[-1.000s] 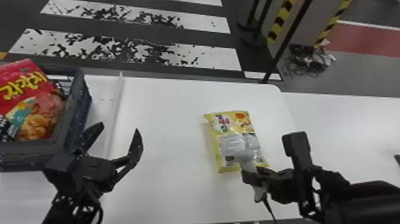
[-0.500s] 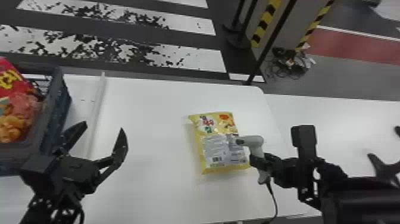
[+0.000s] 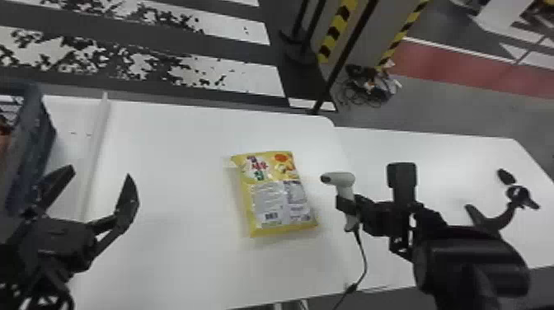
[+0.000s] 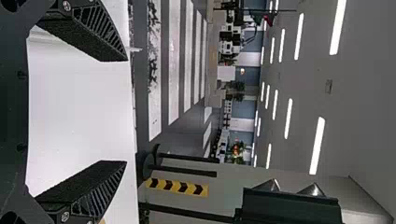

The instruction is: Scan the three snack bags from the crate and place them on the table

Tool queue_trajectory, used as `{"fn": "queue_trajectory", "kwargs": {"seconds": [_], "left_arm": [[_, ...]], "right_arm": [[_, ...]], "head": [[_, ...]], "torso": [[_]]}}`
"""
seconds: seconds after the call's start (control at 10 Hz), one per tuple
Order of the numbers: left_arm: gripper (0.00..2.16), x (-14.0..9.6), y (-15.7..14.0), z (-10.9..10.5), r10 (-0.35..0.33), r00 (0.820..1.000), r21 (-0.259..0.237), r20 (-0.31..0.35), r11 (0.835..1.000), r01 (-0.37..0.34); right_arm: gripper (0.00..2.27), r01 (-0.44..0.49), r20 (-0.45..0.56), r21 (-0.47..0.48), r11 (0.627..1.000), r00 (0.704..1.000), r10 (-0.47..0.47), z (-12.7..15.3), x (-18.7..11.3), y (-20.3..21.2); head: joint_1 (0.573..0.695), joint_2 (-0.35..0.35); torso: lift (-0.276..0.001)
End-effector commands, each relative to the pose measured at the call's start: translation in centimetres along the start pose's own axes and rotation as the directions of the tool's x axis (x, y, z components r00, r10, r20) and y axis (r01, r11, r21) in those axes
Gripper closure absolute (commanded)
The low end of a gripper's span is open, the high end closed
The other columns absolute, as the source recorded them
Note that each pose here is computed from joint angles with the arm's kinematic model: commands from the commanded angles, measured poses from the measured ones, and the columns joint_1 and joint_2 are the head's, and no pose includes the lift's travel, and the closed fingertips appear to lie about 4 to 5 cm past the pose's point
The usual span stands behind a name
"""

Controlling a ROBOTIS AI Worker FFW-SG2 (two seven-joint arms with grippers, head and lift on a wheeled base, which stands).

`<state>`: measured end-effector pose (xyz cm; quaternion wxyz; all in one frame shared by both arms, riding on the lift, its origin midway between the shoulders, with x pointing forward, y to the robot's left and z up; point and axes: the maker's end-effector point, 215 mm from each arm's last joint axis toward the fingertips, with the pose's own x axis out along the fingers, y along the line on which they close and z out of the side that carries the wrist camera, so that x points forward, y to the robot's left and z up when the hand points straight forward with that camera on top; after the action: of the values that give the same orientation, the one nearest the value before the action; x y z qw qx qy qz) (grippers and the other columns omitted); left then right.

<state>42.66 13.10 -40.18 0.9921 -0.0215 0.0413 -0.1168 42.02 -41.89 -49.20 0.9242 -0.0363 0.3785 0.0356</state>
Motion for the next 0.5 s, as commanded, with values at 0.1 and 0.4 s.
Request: {"fn": "queue_trajectory", "kwargs": {"seconds": [0.1, 0.4], "left_arm": [[0.09, -0.5, 0.3, -0.1, 0.01, 1.0, 0.0, -0.003, 1.0, -0.01], [0.09, -0.4, 0.0, -0.2, 0.004, 1.0, -0.002, -0.006, 1.0, -0.004]], "right_arm": [[2.25, 0.019, -0.02, -0.003, 1.0, 1.0, -0.019, -0.1, 2.5, -2.7], [2.25, 0.027, -0.044, 0.006, 1.0, 0.999, -0.027, -1.6, 4.1, -4.2]], "head": [[0.695, -0.35], [0.695, -0.35]], "torso": [[-0.062], [-0.062]]}}
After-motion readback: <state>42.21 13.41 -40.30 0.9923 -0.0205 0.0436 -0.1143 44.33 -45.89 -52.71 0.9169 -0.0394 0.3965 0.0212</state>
